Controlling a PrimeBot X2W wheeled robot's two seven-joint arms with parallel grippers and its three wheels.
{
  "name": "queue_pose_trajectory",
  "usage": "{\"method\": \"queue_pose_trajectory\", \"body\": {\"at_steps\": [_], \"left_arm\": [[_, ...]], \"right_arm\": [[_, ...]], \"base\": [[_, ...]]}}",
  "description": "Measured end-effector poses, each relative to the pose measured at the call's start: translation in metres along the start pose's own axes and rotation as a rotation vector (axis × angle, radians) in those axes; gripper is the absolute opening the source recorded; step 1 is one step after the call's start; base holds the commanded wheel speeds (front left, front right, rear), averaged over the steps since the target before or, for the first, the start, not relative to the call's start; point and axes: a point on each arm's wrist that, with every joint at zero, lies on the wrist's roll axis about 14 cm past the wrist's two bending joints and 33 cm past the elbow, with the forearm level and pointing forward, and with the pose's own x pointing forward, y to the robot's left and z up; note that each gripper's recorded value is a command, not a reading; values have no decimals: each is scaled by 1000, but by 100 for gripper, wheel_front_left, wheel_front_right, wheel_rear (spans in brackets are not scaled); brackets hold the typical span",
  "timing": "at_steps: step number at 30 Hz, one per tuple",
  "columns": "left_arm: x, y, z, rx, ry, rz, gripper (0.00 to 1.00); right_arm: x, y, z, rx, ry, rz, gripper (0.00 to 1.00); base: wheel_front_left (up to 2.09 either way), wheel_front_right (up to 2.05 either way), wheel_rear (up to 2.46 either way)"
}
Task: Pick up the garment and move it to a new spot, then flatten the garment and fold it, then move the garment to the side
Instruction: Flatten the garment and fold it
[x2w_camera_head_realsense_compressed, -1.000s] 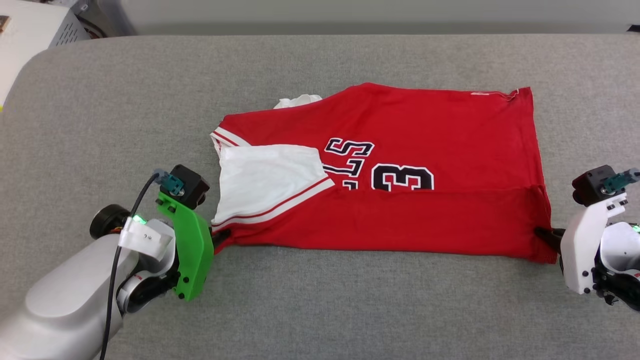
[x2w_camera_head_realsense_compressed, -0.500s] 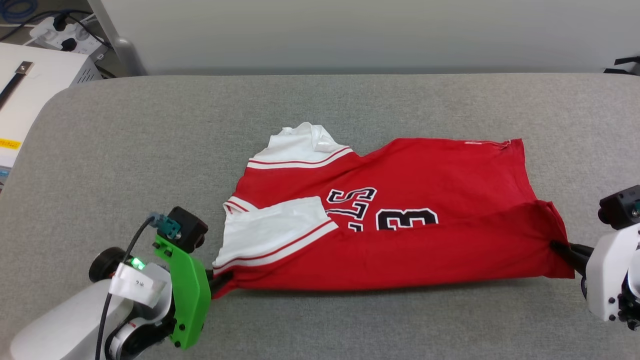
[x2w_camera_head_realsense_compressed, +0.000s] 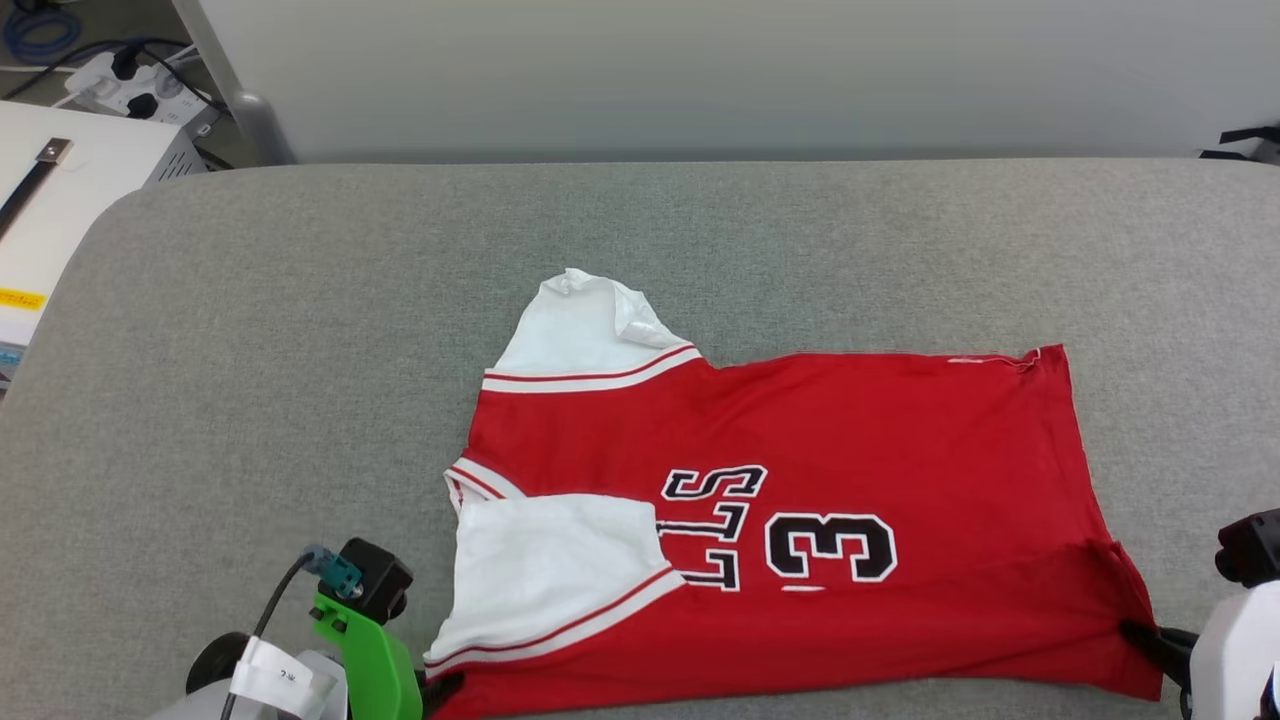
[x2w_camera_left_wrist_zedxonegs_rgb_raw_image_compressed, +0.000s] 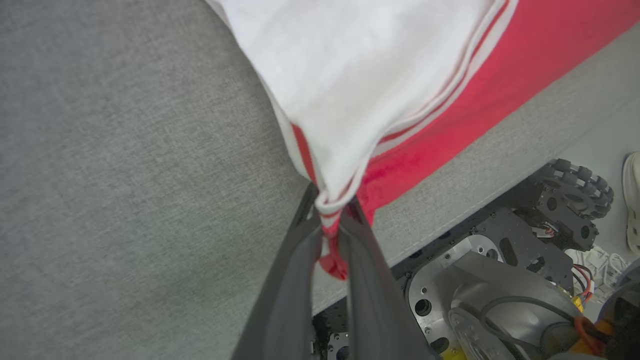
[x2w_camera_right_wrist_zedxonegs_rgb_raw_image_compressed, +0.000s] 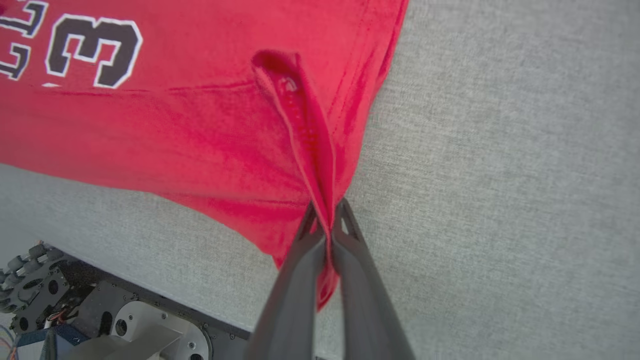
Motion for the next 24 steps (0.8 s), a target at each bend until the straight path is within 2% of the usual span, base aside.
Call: {"method": "queue_pose_trajectory", "body": {"at_steps": [9,10,11,12,13,19,24], "left_arm": [[16,13,-22,-67,40,32,0],[16,13,-22,-71,38,32,0],[16,14,-22,-75,37,34,33],[16,14,-21,-75,28,38,45],[15,16,-20,-71,18,45,100],[0,30,0,-43,-81,108,100],[-17,37,37,17,-222,156,100]], "right_arm": [[16,-2,-38,78,90,-27,0],[17,-2,-38,82,85,-28,23],[18,-2,-38,87,77,-29,45],[18,-2,-37,91,62,-32,98],[18,-3,-35,92,42,-38,100],[9,-10,0,65,-141,-76,100],[-8,-15,48,36,-381,-121,100]], "base": [[0,0,0],[0,0,0],[0,0,0],[0,0,0],[0,0,0],[0,0,0],[0,0,0]]}}
